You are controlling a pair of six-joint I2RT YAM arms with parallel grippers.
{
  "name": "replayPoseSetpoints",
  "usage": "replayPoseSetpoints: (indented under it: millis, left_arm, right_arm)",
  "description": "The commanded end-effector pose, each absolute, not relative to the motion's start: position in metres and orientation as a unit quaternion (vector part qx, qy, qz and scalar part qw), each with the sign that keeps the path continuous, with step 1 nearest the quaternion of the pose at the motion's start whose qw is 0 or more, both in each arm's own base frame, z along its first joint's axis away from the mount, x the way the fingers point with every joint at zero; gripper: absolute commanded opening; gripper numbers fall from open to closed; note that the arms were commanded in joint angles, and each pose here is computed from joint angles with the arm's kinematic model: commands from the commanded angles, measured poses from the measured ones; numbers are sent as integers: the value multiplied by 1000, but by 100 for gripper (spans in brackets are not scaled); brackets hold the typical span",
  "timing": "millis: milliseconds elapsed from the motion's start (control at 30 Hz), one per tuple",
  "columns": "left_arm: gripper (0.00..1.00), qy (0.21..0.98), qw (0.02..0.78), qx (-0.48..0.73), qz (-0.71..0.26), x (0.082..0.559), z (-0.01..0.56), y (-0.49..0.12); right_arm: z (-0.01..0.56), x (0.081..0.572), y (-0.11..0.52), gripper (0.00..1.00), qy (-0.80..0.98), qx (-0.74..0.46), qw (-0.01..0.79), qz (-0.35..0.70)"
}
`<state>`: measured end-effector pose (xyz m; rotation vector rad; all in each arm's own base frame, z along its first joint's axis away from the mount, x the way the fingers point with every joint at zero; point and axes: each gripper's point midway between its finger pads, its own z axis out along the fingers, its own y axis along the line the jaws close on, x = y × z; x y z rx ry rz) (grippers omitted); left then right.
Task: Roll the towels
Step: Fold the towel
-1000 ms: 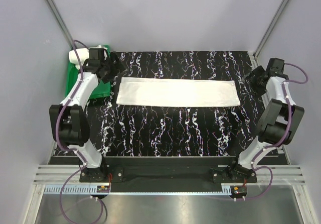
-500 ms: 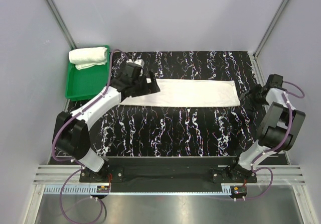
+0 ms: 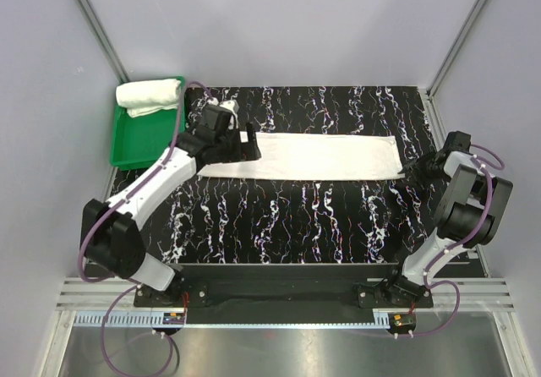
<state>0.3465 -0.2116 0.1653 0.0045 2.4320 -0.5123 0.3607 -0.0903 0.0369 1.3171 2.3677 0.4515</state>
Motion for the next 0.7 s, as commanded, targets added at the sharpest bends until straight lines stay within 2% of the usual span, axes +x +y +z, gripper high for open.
replayPoseSetpoints:
  millis: [0, 233, 533, 667]
  left_arm:
    - [99, 899, 396, 13, -188, 354, 229, -186]
    - [99, 894, 420, 29, -150, 347, 249, -143]
    - [99, 899, 416, 8, -139, 343, 225, -109]
    - [99, 899, 416, 5, -138, 344, 218, -106]
  right_arm:
    - [37, 369, -93, 48, 844, 466, 211, 162]
    - [27, 375, -98, 47, 841, 473, 212, 157]
    - [20, 382, -104, 44, 837, 480, 216, 150]
    - [17, 385, -103, 31, 836, 479, 216, 155]
